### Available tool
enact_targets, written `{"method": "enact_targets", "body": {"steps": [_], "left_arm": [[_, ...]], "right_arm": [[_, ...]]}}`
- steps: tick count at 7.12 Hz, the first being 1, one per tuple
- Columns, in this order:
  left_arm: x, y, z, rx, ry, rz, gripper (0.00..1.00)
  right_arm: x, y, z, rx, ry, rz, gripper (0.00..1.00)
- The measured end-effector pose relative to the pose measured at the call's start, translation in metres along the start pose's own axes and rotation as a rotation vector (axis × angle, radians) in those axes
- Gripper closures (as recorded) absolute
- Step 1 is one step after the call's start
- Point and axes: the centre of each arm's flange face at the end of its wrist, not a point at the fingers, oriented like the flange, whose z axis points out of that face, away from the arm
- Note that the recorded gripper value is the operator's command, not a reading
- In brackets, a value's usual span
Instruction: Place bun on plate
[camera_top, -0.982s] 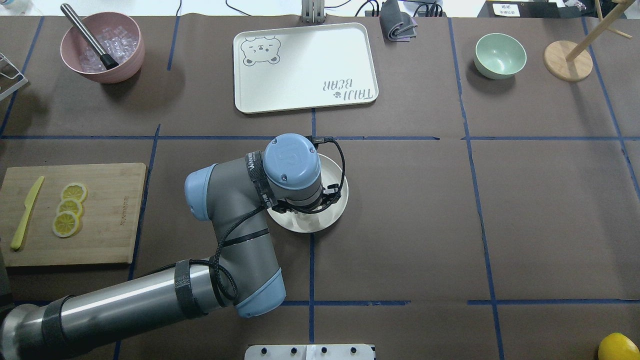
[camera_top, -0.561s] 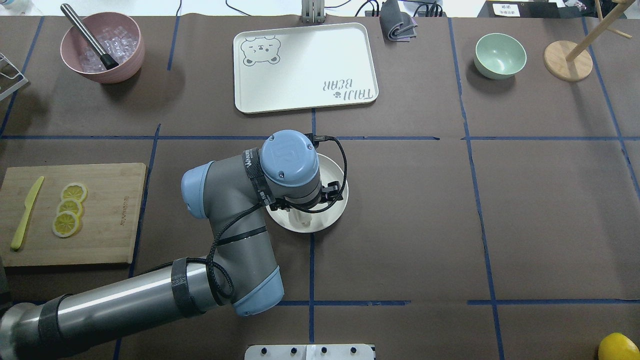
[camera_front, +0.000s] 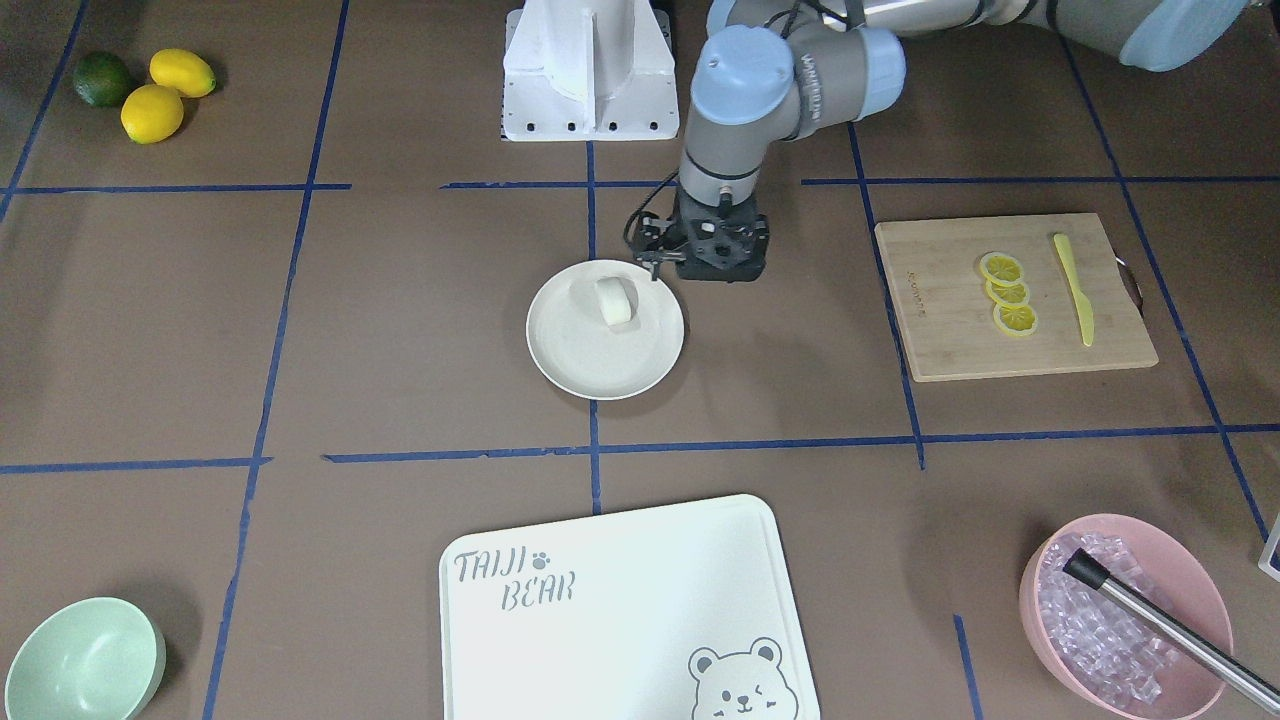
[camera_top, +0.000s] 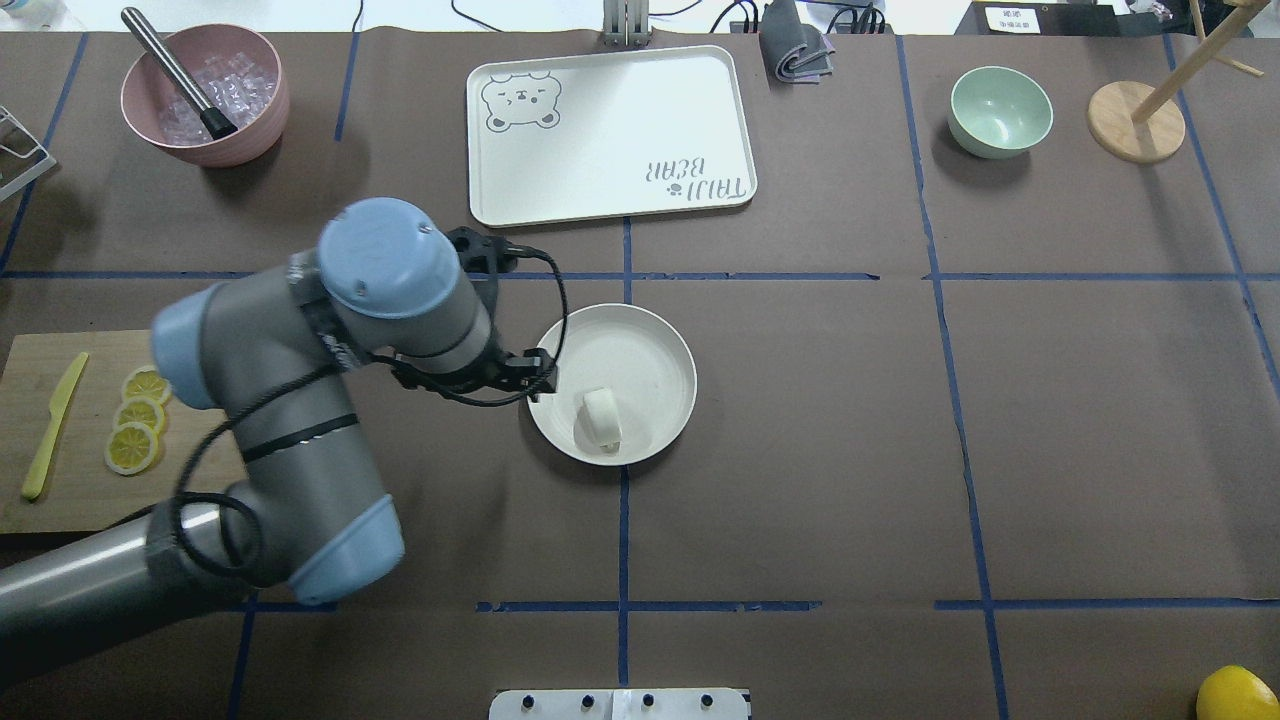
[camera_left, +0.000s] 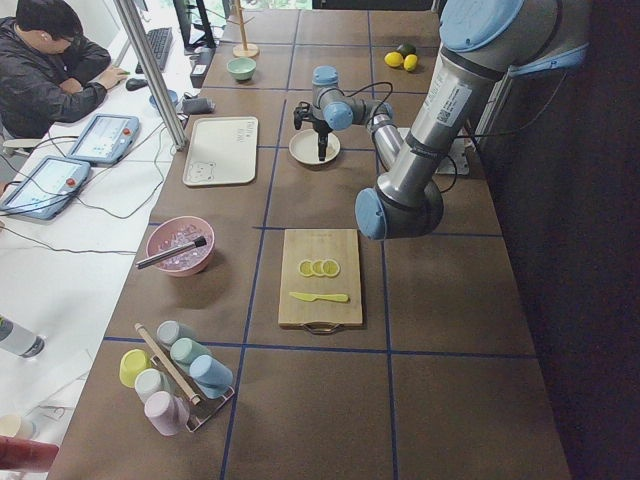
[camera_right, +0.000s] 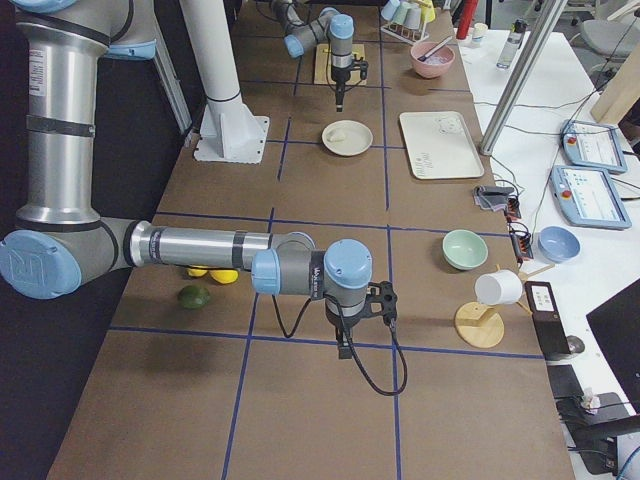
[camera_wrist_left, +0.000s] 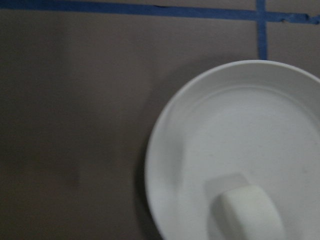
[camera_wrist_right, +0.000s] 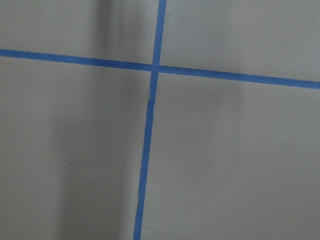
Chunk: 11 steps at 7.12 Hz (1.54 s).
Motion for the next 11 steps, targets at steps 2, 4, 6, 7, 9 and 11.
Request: {"method": "enact_targets", "body": {"steps": [2, 4, 6, 7, 9, 11], "left_arm": [[-0.127, -0.006, -0.054, -0.036, -0.044, 0.143, 0.00], [-0.283, -0.022, -0.099, -0.073, -0.046, 0.264, 0.00], [-0.421, -0.038, -0.127, -0.071, -0.056, 0.288, 0.00], [-0.484, -0.043, -0.134, -0.071, -0.034, 0.228, 0.00], [-0.578, -0.027, -0.130, -0.087, 0.002, 0.071, 0.00], [-0.608, -0.007, -0.119, -0.112, 0.006, 0.011, 0.00]], "right_arm": [[0.001, 0.000, 0.001, -0.003, 0.001, 0.001, 0.00], [0.002, 0.001, 0.002, -0.003, 0.002, 0.001, 0.00], [0.002, 0.001, 0.002, -0.003, 0.002, 0.001, 0.00], [0.002, 0.000, 0.002, -0.003, 0.001, 0.002, 0.00], [0.001, 0.000, 0.001, -0.001, -0.001, 0.001, 0.00], [0.000, 0.000, 0.000, 0.001, -0.002, -0.001, 0.00]]}}
